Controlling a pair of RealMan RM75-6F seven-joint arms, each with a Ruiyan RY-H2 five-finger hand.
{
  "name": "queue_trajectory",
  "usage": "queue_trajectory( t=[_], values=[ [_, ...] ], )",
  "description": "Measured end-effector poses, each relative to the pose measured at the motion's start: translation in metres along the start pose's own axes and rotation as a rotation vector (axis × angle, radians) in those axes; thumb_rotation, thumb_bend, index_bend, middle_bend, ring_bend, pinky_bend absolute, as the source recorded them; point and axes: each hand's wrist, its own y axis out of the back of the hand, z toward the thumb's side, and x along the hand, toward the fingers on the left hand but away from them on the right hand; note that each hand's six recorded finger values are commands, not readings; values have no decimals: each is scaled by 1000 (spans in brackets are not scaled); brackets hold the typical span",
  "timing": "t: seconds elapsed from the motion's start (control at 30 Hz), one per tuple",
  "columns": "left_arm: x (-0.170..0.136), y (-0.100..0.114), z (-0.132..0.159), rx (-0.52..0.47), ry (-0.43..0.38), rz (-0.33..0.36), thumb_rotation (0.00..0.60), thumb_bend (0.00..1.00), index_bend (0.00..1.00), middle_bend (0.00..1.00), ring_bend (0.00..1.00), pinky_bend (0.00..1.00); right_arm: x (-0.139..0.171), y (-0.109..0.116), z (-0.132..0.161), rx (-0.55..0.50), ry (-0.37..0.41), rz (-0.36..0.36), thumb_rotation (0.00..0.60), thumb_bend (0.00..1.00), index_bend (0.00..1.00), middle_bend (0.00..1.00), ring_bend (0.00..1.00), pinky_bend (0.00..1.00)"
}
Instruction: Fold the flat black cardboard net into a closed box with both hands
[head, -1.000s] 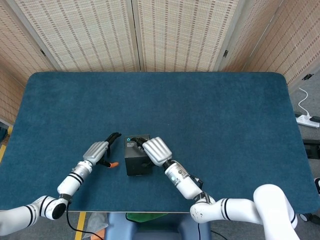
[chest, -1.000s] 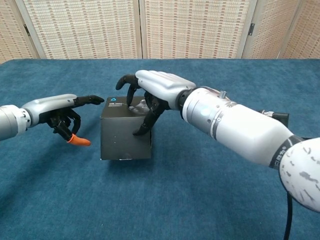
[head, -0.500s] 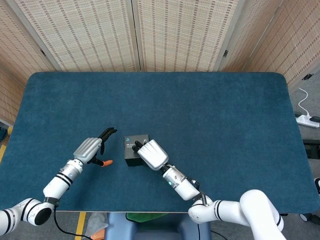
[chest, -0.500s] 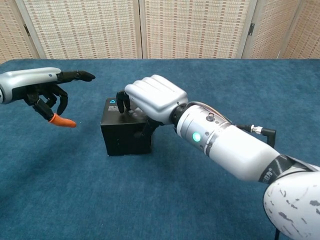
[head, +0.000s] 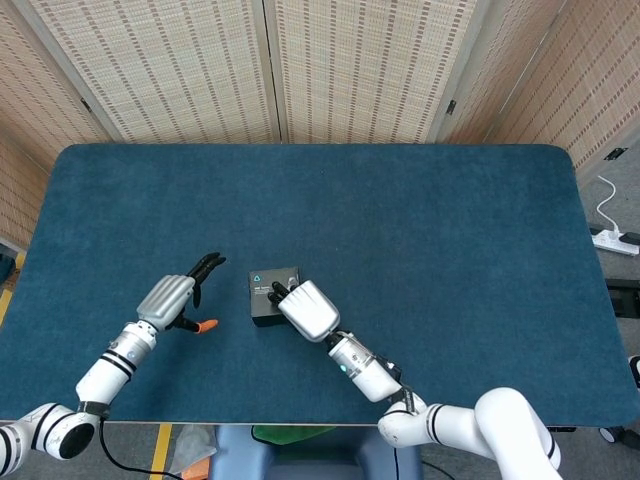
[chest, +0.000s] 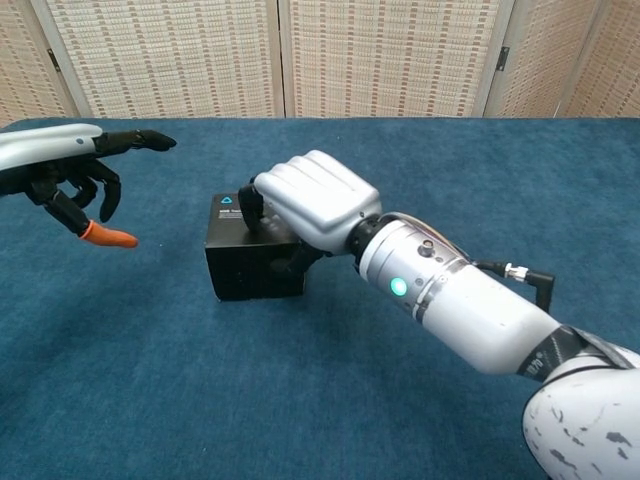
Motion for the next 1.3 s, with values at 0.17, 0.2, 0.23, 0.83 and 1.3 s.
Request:
queue_trajectory(
  t=[0.17, 0.2, 0.23, 0.83, 1.3],
  values=[
    [0, 10, -10, 120, 31, 86, 600, 218, 5, 44, 356, 616, 7, 26, -13, -47, -16, -82, 600, 435, 289, 281, 577, 997],
    [-1, 12, -12, 145, 41, 104, 600, 219, 35, 51, 331, 565, 9, 31, -16, -57, -21, -94, 600, 435, 260, 265, 529, 978],
    [-3, 15, -15, 178, 56, 128, 600, 219, 68, 58, 320, 525, 13, 37, -21, -70, -29, -108, 600, 435, 230, 255, 475, 939],
    [-86, 48, -67, 327, 273, 372, 600, 218, 150, 159, 245, 346, 196, 105, -185, -126, -413, -37, 600, 435, 122, 158, 108, 354],
    [-87, 48, -67, 327, 273, 372, 600, 218, 137, 152, 211, 313, 213, 107, -188, -157, -436, -24, 600, 435, 108, 132, 76, 284]
  ],
)
